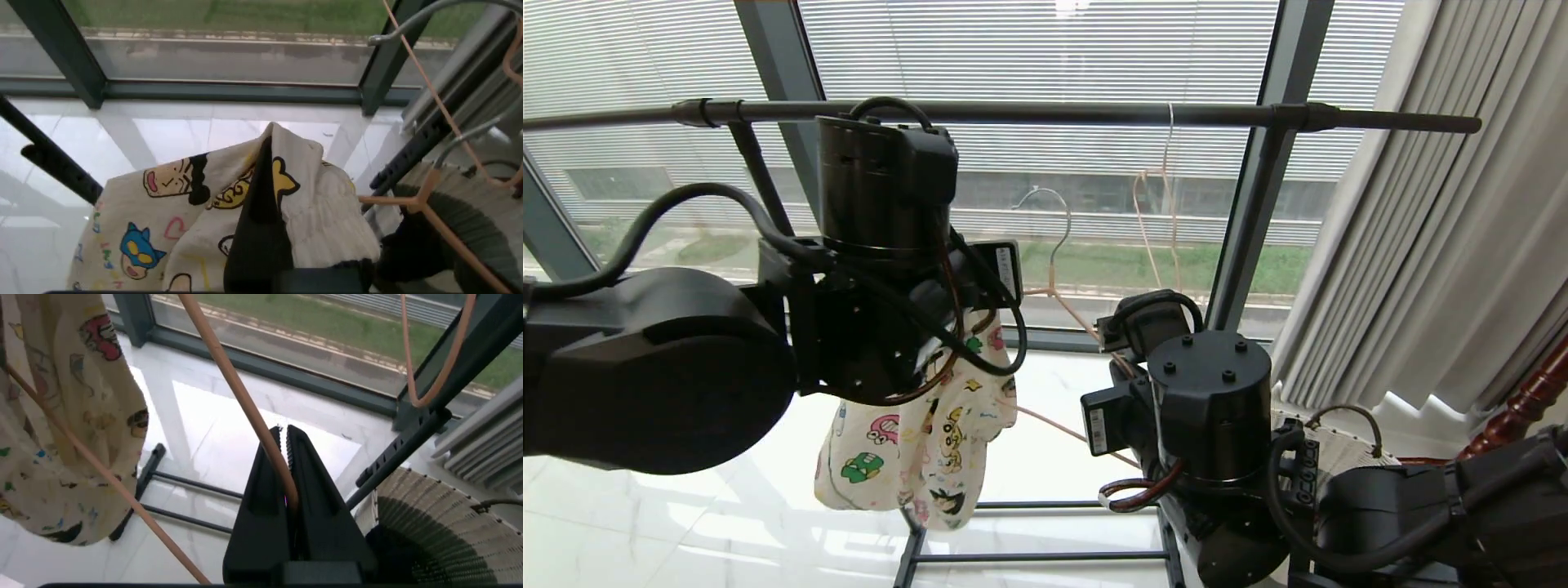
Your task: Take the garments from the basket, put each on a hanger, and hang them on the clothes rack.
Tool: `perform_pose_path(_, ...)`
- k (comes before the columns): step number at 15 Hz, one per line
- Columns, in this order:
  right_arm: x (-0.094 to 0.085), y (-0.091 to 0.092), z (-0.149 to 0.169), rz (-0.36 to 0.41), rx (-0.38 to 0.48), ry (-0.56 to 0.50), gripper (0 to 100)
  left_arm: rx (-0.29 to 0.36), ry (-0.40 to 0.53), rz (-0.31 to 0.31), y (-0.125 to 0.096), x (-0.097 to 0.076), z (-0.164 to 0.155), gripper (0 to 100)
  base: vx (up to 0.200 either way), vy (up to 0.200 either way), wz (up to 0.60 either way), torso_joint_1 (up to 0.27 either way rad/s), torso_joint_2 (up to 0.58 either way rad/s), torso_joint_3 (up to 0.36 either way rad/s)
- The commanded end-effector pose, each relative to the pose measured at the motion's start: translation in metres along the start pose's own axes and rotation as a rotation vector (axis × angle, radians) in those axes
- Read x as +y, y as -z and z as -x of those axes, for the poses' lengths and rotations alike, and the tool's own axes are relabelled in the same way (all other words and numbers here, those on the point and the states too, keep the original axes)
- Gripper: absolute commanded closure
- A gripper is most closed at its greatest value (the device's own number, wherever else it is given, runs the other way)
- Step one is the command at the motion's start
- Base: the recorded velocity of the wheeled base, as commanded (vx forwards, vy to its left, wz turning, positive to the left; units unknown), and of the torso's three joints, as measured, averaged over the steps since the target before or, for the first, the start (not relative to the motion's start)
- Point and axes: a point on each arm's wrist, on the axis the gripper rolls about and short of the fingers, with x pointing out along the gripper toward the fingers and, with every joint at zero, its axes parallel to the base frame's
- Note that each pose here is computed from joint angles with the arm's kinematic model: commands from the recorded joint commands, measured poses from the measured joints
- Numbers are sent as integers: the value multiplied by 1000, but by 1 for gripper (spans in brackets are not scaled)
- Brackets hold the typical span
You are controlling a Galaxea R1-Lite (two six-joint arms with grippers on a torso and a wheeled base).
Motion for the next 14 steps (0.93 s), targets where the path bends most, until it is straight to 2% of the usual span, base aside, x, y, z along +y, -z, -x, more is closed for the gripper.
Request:
perform_pose_path(1, -5, 4, 0, 10, 11, 11, 100, -21, 61, -130, -6, 40, 27, 100, 0, 0, 0, 0, 0, 0)
perform_pose_path(2, -8, 2, 3, 7, 7, 10, 100, -30, 30, -167, -7, 56, 27, 100, 0, 0, 0, 0, 0, 0)
perform_pose_path(4, -11, -3, 8, -1, -1, 3, 100, -60, -12, -170, -11, 70, 23, 100, 0, 0, 0, 0, 0, 0)
perform_pose_path(6, -6, -7, 14, -21, -28, -35, 100, -61, 38, -175, -10, 66, 25, 100, 0, 0, 0, 0, 0, 0)
perform_pose_path(7, -2, -6, 17, -11, -31, -65, 100, -66, 108, -184, -10, 56, 29, 100, 0, 0, 0, 0, 0, 0)
perform_pose_path(9, 1, -4, 20, 3, -25, -110, 100, -73, 197, -248, -8, 46, 33, 100, 0, 0, 0, 0, 0, 0)
perform_pose_path(11, 4, -1, 21, 15, -16, -143, 100, -83, 274, -301, -8, 42, 34, 100, 0, 0, 0, 0, 0, 0)
perform_pose_path(14, 8, 7, 14, 13, -20, -148, 100, -120, 370, -310, -13, 39, 46, 100, 0, 0, 0, 0, 0, 0)
